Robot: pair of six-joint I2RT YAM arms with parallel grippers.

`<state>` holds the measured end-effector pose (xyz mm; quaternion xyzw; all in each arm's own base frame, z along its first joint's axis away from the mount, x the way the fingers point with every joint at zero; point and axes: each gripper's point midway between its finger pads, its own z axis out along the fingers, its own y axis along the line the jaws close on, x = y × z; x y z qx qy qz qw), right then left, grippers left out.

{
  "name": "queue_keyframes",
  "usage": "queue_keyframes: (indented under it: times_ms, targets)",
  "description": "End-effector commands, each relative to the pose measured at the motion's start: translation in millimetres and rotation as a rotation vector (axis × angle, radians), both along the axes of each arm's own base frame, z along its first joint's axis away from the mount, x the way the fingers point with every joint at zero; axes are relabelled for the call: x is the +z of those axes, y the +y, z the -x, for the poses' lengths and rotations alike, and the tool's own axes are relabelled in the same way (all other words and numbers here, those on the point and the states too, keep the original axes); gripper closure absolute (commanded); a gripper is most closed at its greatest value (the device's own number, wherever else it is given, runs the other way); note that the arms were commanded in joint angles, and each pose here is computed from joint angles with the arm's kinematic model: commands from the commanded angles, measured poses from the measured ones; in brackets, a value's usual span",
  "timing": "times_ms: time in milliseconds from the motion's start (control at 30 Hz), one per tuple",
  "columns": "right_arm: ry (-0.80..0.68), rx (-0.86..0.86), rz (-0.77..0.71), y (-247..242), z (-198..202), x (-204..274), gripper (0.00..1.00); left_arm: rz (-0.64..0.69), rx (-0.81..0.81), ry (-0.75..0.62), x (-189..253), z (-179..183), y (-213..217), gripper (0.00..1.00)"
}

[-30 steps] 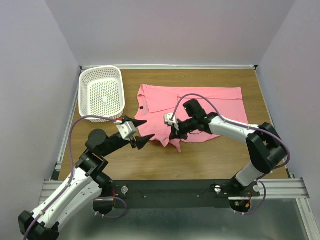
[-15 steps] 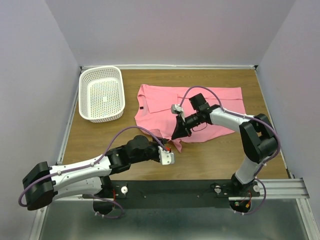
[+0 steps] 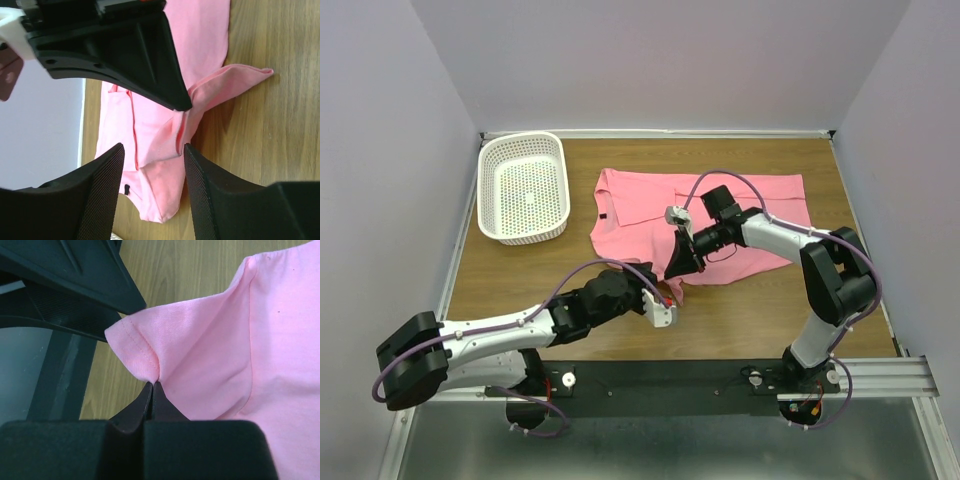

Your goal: Fold and stack the t-shirts

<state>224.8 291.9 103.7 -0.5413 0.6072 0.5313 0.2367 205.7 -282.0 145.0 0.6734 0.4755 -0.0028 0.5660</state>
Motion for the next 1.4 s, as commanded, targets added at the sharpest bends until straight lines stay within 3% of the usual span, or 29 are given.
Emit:
queue_keyframes:
  times_ms: [0,133,233,400,433,500,533,567,600,667,733,900,1067,1200,1367]
  targets:
    - [0.014,0.014,-0.044,0,2,17,0.99,-0.012,-0.004,-0.038,3,-4,-4,0.42]
    - [0.023,0.012,-0.042,0,1,16,0.99,-0.012,-0.025,-0.032,1,-1,-8,0.52]
    - [0.03,0.013,-0.038,1,1,14,0.99,0.003,-0.028,-0.039,5,-2,-10,0.79]
    - [0.03,0.005,-0.032,-1,1,16,0.96,-0.003,-0.042,-0.029,2,-2,-15,1.0]
    - [0.03,0.002,-0.029,-2,1,16,0.94,0.004,-0.055,-0.028,4,0,-17,1.0]
    - [0.019,-0.017,-0.007,-4,-3,14,0.81,0.024,-0.067,-0.02,6,3,-17,1.0]
    - [0.019,-0.027,0.006,-5,-4,13,0.72,0.047,-0.085,-0.023,12,6,-18,1.0]
    - [0.017,-0.041,0.016,-7,-7,12,0.53,0.059,-0.092,-0.026,15,8,-19,1.0]
    - [0.02,-0.058,0.031,-9,-9,11,0.44,0.067,-0.099,-0.026,17,9,-19,1.0]
    - [-0.031,-0.14,0.098,-19,-28,11,0.34,0.074,-0.106,-0.016,18,13,-17,1.0]
    - [-0.12,-0.262,0.187,-39,-51,16,0.32,0.082,-0.111,0.021,16,16,-17,1.0]
    - [-0.343,-0.566,0.374,-148,-100,31,0.32,0.116,-0.2,0.161,16,39,-31,1.0]
    - [-0.248,-0.838,0.643,-294,-102,8,0.38,0.061,-0.246,0.219,4,50,-36,1.0]
    - [-0.273,-0.772,0.736,-347,-86,-13,0.4,0.045,-0.257,0.249,0,54,-36,1.0]
    - [-0.235,-0.693,0.718,-354,-99,-32,0.47,0.022,-0.243,0.251,-4,51,-34,1.0]
